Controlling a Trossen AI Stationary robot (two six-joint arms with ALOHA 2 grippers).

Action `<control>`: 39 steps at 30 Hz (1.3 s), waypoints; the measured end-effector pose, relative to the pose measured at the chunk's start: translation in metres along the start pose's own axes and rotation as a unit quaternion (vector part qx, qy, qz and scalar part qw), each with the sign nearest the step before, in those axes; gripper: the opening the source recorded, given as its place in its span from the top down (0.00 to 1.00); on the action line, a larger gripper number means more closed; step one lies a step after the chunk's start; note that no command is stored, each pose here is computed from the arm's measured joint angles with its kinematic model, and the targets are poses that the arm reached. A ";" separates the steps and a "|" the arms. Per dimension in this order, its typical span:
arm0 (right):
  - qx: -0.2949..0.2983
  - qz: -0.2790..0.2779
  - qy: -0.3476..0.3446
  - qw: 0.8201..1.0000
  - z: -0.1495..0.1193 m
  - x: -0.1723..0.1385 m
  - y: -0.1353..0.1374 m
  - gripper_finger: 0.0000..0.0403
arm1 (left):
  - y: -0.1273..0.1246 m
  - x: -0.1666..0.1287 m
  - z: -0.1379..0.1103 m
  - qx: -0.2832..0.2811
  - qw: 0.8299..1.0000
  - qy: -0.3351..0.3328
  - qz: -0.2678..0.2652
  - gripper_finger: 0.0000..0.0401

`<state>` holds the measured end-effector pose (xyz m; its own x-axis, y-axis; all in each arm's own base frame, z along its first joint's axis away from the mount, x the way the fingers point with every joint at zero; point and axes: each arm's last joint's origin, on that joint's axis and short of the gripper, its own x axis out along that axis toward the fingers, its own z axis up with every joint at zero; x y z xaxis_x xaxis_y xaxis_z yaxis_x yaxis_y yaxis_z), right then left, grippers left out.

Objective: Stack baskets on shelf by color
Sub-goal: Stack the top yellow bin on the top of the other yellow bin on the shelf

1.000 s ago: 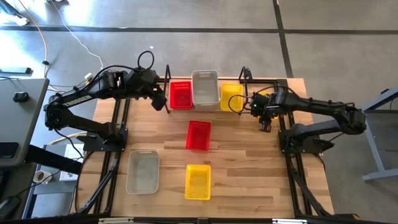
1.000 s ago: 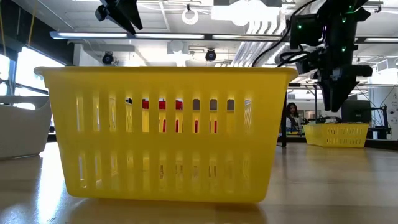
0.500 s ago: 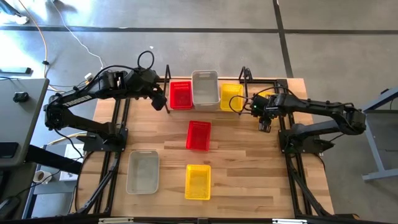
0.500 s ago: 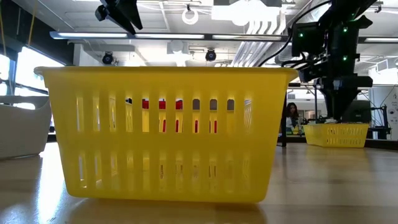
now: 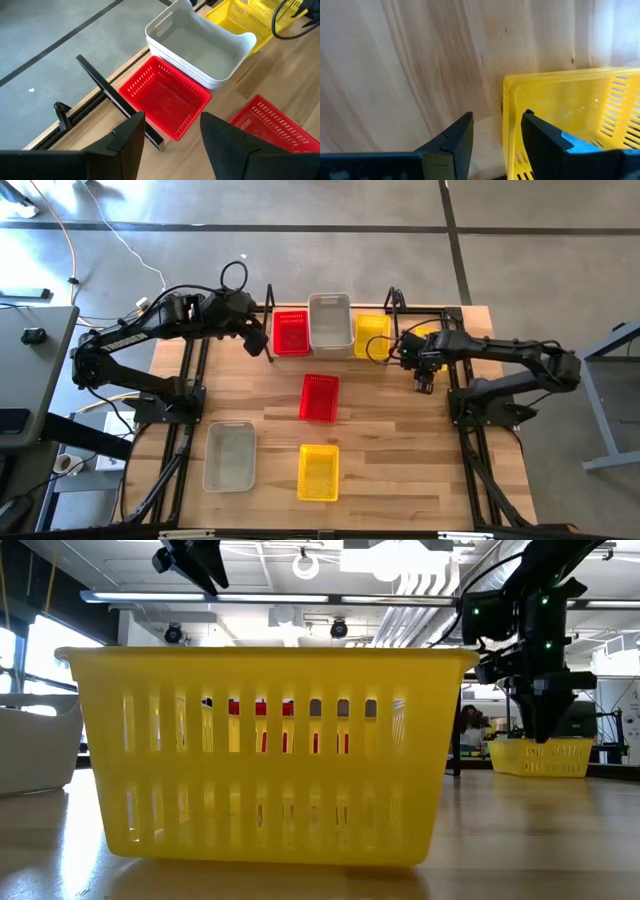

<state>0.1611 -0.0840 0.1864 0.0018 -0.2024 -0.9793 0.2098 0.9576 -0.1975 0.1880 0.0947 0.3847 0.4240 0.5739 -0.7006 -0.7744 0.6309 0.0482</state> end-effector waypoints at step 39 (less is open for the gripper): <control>0.171 -0.085 0.001 0.982 0.010 -0.082 -0.005 1.00 | 0.000 0.000 0.000 0.000 1.000 0.000 0.001 0.55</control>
<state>0.1696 -0.0745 0.2685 -0.0634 -0.3521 -0.9338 0.5220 0.7858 -0.3317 0.1882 0.0948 0.3845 0.4220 0.5757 -0.7004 -0.7752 0.6297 0.0504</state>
